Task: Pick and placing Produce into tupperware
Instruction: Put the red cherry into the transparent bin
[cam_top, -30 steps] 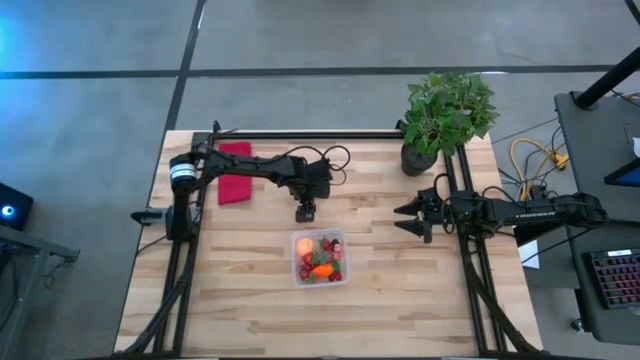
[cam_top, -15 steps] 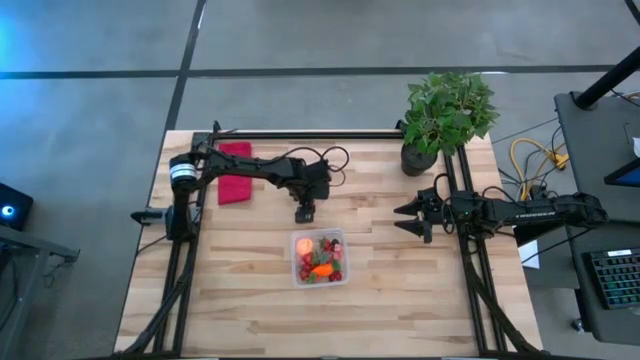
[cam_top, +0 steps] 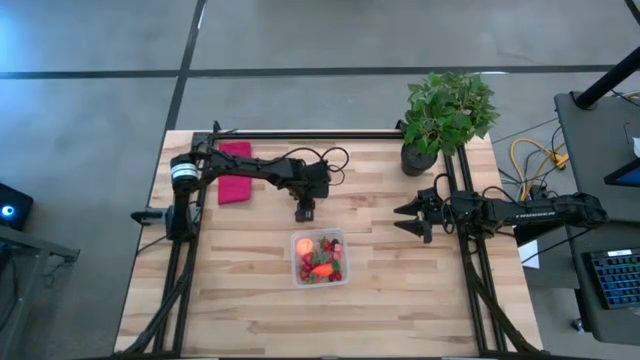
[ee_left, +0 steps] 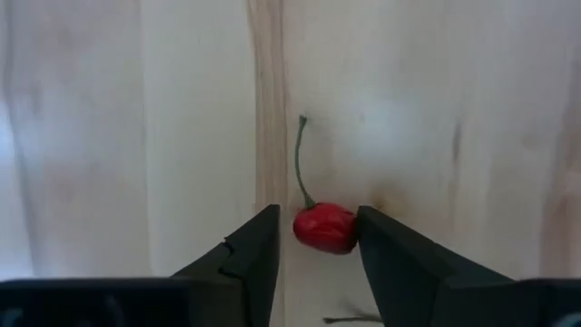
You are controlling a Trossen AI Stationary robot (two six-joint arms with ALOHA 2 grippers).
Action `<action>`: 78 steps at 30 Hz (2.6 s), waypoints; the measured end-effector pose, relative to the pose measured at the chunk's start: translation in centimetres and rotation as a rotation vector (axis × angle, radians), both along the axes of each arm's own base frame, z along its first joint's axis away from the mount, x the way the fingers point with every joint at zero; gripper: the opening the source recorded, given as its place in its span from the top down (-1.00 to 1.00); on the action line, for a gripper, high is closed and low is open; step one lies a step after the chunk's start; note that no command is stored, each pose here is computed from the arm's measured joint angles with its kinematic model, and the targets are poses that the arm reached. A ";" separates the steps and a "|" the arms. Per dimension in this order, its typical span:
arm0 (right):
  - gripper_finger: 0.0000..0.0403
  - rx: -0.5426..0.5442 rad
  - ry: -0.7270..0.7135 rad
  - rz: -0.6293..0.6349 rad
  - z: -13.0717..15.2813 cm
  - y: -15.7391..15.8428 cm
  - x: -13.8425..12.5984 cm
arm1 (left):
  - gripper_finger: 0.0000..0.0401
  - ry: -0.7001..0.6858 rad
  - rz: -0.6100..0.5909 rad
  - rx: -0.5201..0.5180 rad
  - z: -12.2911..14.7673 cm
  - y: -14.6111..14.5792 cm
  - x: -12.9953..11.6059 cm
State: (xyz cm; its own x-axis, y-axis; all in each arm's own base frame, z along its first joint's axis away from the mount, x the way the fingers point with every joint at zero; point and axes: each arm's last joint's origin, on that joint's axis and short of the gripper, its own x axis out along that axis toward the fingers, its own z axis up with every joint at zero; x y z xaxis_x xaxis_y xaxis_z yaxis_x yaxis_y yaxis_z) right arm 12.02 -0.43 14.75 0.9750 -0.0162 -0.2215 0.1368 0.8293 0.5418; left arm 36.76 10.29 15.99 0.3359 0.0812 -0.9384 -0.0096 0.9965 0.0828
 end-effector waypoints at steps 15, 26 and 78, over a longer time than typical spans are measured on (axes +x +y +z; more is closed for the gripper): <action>-0.47 0.000 0.000 0.000 0.0 0.0 0.0 | 0.36 0.015 0.004 -0.009 -0.4 0.2 0.2; -0.45 0.000 0.000 0.000 0.0 0.0 0.0 | 0.74 -0.001 0.012 -0.010 0.5 0.2 0.2; -0.47 0.000 0.001 -0.001 0.0 0.0 0.0 | 0.19 0.065 0.942 -0.325 5.3 -3.7 -4.1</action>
